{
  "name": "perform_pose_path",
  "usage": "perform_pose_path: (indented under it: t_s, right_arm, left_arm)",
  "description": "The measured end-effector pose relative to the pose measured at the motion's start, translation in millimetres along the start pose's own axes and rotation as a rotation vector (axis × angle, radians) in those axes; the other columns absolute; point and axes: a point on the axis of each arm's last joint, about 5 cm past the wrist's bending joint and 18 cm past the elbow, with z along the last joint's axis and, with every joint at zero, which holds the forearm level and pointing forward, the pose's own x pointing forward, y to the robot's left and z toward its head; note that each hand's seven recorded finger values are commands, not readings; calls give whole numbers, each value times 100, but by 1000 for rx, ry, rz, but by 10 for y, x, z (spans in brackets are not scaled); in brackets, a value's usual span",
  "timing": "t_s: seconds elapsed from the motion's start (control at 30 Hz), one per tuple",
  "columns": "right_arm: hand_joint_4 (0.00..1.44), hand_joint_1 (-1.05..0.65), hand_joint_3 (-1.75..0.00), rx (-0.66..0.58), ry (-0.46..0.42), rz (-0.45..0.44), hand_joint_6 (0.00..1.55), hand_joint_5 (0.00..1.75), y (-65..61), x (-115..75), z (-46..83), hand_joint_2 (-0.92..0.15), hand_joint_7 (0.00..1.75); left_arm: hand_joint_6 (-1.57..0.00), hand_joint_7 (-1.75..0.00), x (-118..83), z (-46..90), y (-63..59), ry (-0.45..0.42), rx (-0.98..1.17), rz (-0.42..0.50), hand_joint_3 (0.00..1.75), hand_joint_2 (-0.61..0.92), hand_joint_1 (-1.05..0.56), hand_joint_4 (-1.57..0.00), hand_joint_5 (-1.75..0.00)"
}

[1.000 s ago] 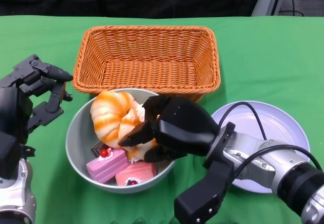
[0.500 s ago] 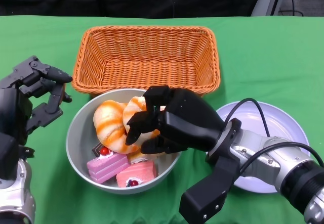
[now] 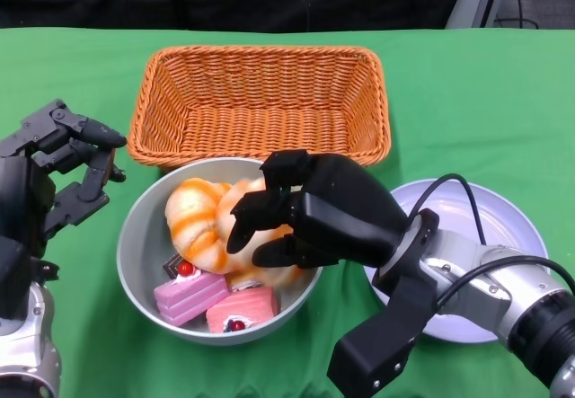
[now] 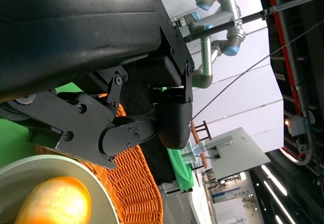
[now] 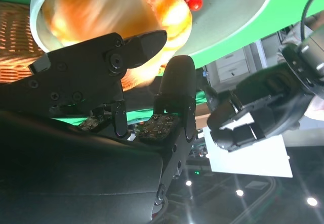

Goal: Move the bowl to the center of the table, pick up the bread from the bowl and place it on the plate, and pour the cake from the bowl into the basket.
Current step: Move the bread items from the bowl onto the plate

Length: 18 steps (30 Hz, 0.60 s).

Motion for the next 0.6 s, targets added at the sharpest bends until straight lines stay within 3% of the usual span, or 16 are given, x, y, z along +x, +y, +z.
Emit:
perform_pose_path:
  t_s: [0.3,0.5,0.6]
  right_arm:
    - [62,-15,0,29,-3,-39,71,153,-123,-8,12,-86,104]
    - [65,-15,-1,21,1,-49,72,149,-172,-29,1,-86,101]
    - [68,-15,-1,22,7,-43,77,141,-172,-41,-2,-84,91]
  left_arm:
    - [-85,-111,-2,-10,10,11,-14,-3,67,79,-13,-82,-150]
    - [-85,-109,-6,-17,11,18,-13,-4,66,80,-11,-82,-148]
    - [-86,-109,-15,-27,9,26,-12,-6,66,80,-12,-82,-148]
